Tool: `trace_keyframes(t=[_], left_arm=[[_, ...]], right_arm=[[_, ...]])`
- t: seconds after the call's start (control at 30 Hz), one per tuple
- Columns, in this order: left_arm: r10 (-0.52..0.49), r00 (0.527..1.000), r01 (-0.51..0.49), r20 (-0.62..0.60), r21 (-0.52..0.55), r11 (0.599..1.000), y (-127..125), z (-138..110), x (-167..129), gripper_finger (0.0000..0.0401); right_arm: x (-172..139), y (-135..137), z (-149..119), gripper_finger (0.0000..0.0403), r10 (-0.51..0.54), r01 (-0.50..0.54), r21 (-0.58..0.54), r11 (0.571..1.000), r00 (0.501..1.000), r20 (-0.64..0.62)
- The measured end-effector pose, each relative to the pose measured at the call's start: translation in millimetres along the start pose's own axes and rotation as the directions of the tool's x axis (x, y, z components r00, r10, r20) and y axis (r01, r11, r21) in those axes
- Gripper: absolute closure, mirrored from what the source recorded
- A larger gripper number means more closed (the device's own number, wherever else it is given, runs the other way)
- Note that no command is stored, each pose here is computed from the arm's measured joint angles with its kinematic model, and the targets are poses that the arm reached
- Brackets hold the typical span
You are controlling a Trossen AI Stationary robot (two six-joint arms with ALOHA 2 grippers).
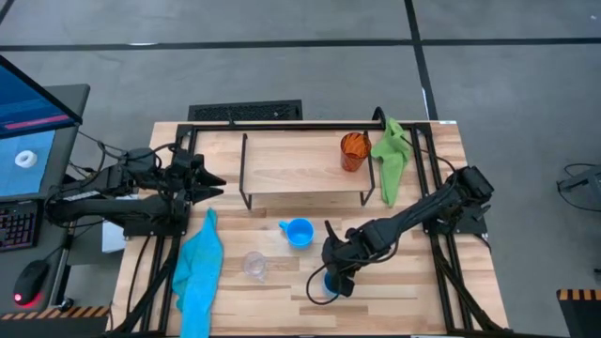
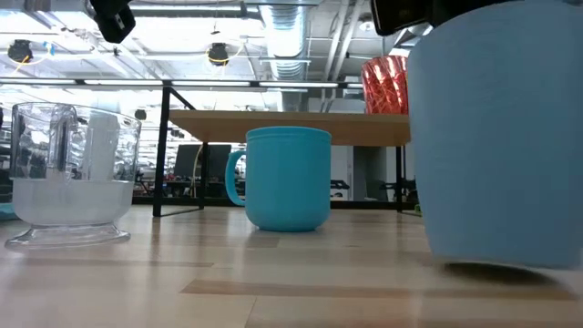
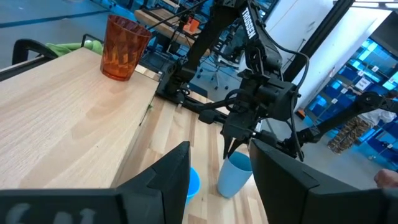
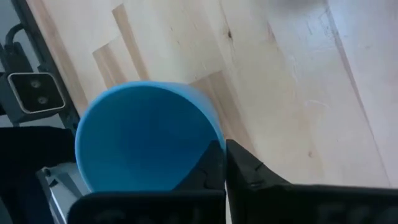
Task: Stack small to large cups/mugs on shelf
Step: Put the blue cup on the shelf
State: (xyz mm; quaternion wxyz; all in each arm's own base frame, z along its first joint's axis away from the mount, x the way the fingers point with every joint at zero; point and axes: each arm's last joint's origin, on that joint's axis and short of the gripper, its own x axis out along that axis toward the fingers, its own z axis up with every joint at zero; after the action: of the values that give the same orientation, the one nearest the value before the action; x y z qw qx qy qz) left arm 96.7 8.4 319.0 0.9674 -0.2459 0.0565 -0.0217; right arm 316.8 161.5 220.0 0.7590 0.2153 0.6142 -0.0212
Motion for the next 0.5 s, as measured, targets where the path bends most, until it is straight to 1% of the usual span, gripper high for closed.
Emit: trace_keyframes(t=[0.07,0.2,0.27,0.4,0.5], left_arm=[[0.0,1.0,0.0,0.0,0.0,1.0,0.0,0.0,0.0,0.0243],[0.001,1.0,-0.001,0.0,0.0,1.0,0.0,0.0,0.0,0.0243],[0.0,1.0,0.0,0.0,0.0,1.0,0.0,0.0,0.0,0.0243],[0.001,1.0,-0.001,0.0,0.0,1.0,0.0,0.0,0.0,0.0243],[0.008,1.0,-0.008,0.004,0.001,1.0,0.3,0.1,0.1,0.0243]], right_arm=[[-7.2,3.6,3.0,0.0394,0.003,-0.003,-0.032,0.999,1.0,0.009],[-25.6,7.3,10.3,0.0393,-0.026,0.028,-0.075,0.997,0.999,0.033],[-40.0,8.0,12.4,0.0397,-0.024,0.029,-0.099,0.995,0.998,0.058],[-83.5,1.8,13.6,0.0393,0.034,-0.016,-0.105,0.994,0.983,0.18],[-122.6,-7.8,7.3,0.0396,0.059,-0.033,-0.092,0.995,0.952,0.301]])
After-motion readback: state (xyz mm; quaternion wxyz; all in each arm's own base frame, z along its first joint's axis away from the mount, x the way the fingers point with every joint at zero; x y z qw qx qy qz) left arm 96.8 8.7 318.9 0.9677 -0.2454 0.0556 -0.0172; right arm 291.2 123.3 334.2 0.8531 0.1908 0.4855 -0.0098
